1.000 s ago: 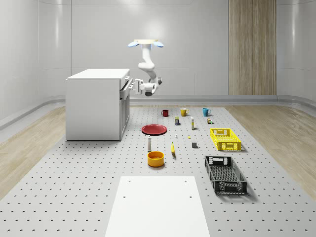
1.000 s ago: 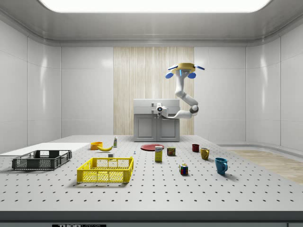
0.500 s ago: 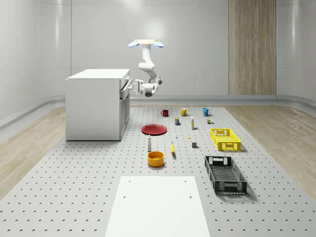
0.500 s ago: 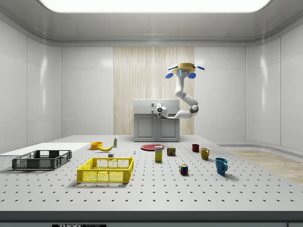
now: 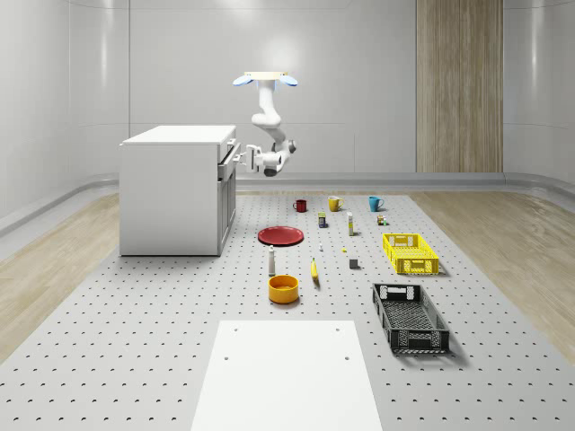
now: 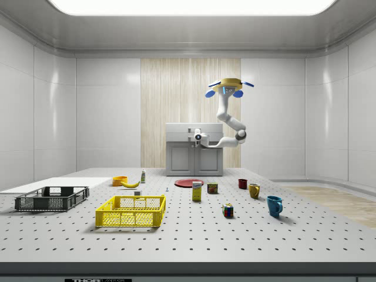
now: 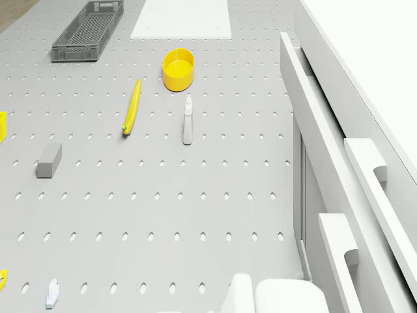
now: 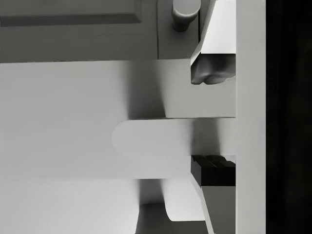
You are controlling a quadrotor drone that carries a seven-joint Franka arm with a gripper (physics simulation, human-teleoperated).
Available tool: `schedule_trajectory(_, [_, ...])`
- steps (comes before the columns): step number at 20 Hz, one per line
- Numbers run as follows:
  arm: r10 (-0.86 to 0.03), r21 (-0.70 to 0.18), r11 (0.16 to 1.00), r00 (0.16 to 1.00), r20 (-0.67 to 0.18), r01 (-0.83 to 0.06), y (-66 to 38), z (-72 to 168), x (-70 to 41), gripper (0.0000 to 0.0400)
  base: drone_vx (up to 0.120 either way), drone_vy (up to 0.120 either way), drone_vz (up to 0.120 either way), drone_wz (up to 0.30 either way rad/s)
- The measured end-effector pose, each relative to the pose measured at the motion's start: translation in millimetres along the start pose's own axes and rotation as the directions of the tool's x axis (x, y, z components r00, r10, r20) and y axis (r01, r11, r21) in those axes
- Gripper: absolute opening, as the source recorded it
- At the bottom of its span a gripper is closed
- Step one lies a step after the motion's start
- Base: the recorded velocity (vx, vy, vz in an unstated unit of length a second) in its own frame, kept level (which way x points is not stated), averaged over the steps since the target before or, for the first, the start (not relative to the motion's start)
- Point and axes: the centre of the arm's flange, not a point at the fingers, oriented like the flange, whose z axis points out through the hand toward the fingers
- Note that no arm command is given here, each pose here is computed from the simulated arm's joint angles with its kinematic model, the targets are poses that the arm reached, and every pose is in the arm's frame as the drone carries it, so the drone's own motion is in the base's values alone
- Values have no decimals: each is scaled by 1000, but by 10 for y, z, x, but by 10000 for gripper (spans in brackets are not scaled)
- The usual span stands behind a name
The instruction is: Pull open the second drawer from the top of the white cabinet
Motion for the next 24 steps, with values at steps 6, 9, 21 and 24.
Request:
schedule_trajectory(6, [15, 12, 1000, 1000, 10, -15, 0, 10, 13, 246, 0, 0, 0, 0])
schedule_trajectory(9, [11, 17, 1000, 1000, 14, -12, -1, 23, 13, 274, 0, 0, 0, 0])
schedule_trajectory(21, [8, 22, 1000, 1000, 18, -8, -27, 264, -12, 240, 0, 0, 0, 0])
schedule_trajectory(24, [-1, 10, 1000, 1000, 7, 1, -32, 272, -24, 246, 0, 0, 0, 0])
